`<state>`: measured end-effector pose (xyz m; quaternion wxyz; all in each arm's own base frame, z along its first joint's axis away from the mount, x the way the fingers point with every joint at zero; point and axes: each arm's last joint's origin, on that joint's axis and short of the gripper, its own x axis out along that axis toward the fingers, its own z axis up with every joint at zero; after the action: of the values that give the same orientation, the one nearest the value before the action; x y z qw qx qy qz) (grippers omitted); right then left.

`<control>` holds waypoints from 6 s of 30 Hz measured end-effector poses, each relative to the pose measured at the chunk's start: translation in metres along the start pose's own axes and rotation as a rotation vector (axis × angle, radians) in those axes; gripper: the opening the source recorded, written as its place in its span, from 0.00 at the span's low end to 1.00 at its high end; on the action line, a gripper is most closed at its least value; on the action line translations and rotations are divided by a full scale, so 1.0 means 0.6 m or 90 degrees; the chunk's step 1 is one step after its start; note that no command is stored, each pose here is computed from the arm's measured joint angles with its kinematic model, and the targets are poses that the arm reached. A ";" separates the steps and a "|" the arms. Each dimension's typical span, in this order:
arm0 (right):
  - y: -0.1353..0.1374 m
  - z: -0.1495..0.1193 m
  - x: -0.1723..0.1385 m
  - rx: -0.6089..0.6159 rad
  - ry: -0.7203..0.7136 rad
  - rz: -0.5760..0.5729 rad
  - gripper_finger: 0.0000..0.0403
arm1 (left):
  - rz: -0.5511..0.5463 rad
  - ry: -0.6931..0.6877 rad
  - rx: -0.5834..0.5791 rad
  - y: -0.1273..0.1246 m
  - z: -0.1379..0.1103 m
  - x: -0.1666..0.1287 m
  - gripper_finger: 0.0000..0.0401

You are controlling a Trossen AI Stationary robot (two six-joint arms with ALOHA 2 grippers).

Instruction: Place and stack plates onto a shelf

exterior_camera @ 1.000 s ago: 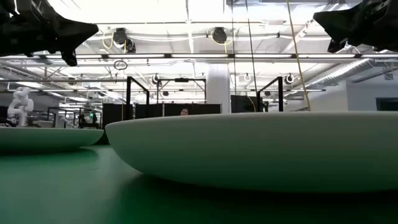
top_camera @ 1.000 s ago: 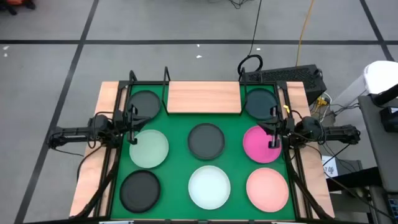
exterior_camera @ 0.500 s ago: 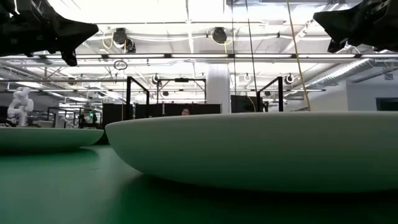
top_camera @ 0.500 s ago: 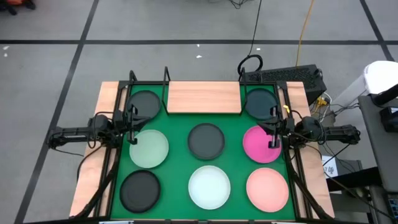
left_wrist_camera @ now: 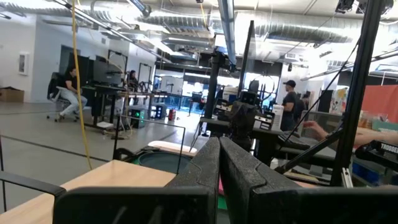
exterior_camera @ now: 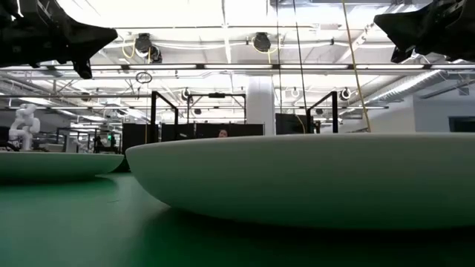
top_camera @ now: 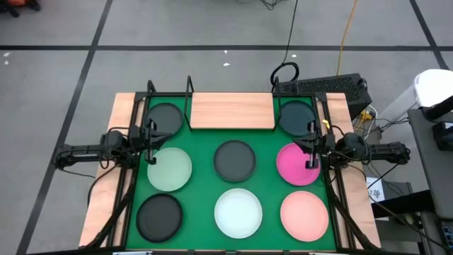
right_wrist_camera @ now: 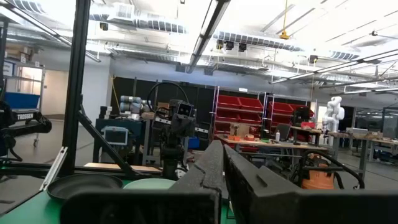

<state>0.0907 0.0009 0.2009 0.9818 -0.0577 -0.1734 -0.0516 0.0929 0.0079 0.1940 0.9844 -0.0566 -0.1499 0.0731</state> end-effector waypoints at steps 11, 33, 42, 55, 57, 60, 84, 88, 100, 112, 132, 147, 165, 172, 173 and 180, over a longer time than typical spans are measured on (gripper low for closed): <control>0.000 0.000 0.000 0.000 0.000 0.000 0.00 | 0.000 0.000 0.000 0.000 0.000 0.000 0.04; 0.000 0.000 0.000 0.000 0.000 0.000 0.00 | 0.000 0.000 0.000 0.000 0.000 0.000 0.04; 0.000 0.000 0.000 0.000 0.000 0.000 0.00 | 0.000 0.000 0.000 0.000 0.000 0.000 0.04; -0.001 0.004 0.000 0.008 -0.016 -0.002 0.00 | 0.000 0.000 0.000 0.000 0.000 0.000 0.04; -0.001 0.005 0.000 0.009 -0.020 -0.003 0.00 | 0.000 0.000 0.000 0.000 0.000 0.000 0.04; -0.002 0.008 0.000 0.006 -0.033 -0.009 0.00 | 0.000 0.000 0.000 0.000 0.000 0.000 0.04; -0.006 -0.016 0.023 0.009 0.075 -0.144 0.00 | 0.000 0.000 0.000 0.000 0.000 0.000 0.04; -0.004 -0.019 0.034 0.009 0.103 -0.140 0.00 | 0.000 0.000 0.000 0.000 0.000 0.000 0.04; 0.005 0.013 0.099 0.023 0.144 -0.066 0.00 | 0.000 0.000 0.000 0.000 0.000 0.000 0.04; 0.019 -0.016 0.144 0.042 0.211 -0.021 0.00 | 0.000 0.000 0.000 0.000 0.000 0.000 0.04; 0.065 0.017 0.192 -0.006 0.567 0.046 0.13 | 0.000 0.000 0.000 0.000 0.000 0.000 0.04; 0.088 -0.074 0.179 -0.026 0.571 -0.057 0.37 | 0.000 0.001 0.000 0.000 0.000 0.000 0.04; 0.116 -0.040 0.188 0.107 0.899 -0.081 0.35 | 0.000 0.000 0.000 0.000 0.000 0.000 0.04; 0.139 -0.083 0.147 0.118 0.992 -0.129 0.35 | -0.001 0.000 0.000 0.000 0.000 0.000 0.04; 0.140 -0.088 0.143 0.118 0.998 -0.137 0.35 | -0.001 0.001 0.000 0.000 0.000 0.000 0.04; 0.136 -0.105 0.121 0.133 1.027 -0.188 0.35 | -0.001 0.001 0.000 0.000 0.000 0.000 0.04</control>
<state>0.1898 0.0673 0.1593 0.7880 0.1122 0.5750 -0.1894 0.0930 0.0079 0.1939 0.9845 -0.0567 -0.1495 0.0725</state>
